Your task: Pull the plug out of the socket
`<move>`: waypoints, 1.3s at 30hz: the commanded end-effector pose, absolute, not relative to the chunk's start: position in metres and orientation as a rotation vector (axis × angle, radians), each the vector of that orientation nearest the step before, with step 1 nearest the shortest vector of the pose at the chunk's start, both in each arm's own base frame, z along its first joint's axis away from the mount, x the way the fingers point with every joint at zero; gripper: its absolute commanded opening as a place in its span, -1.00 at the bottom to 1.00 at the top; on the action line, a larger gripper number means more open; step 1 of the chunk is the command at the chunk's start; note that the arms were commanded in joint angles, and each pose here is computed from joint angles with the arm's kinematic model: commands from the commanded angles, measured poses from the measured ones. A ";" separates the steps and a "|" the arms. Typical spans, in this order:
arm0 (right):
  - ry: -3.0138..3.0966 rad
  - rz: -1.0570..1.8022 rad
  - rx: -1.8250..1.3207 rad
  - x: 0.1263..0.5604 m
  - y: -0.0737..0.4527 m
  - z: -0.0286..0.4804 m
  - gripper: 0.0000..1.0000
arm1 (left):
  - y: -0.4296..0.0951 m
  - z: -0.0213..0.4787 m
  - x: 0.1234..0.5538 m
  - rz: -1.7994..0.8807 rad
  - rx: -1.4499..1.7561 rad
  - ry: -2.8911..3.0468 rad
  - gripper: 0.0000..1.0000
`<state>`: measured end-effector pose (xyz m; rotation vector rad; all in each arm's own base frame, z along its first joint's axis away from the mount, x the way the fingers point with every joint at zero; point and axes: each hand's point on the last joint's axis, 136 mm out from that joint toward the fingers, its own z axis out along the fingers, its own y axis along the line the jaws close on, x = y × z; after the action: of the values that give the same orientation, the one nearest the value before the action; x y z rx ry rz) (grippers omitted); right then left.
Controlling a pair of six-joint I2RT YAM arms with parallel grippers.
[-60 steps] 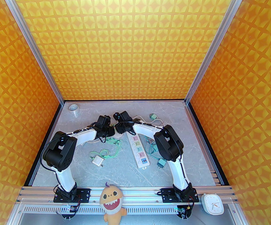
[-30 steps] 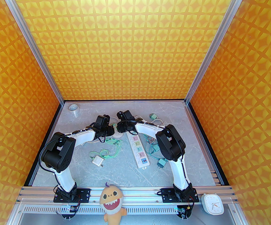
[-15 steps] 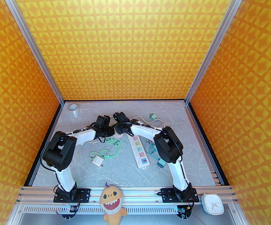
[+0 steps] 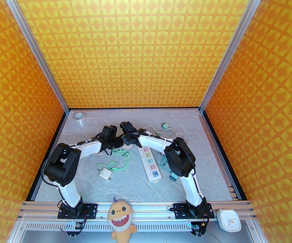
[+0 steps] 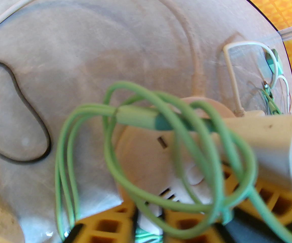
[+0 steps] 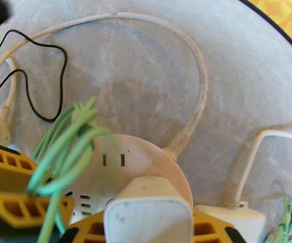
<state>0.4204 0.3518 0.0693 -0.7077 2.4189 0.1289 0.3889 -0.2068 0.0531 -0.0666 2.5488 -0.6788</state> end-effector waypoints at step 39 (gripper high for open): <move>2.451 0.259 -0.633 0.414 0.383 0.052 -0.75 | -0.193 -0.019 0.398 -0.546 -0.299 2.705 -0.38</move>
<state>0.4390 0.3468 0.0558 -0.4733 2.4473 0.2200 0.4229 -0.2079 0.0382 -0.2534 2.5317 -0.6987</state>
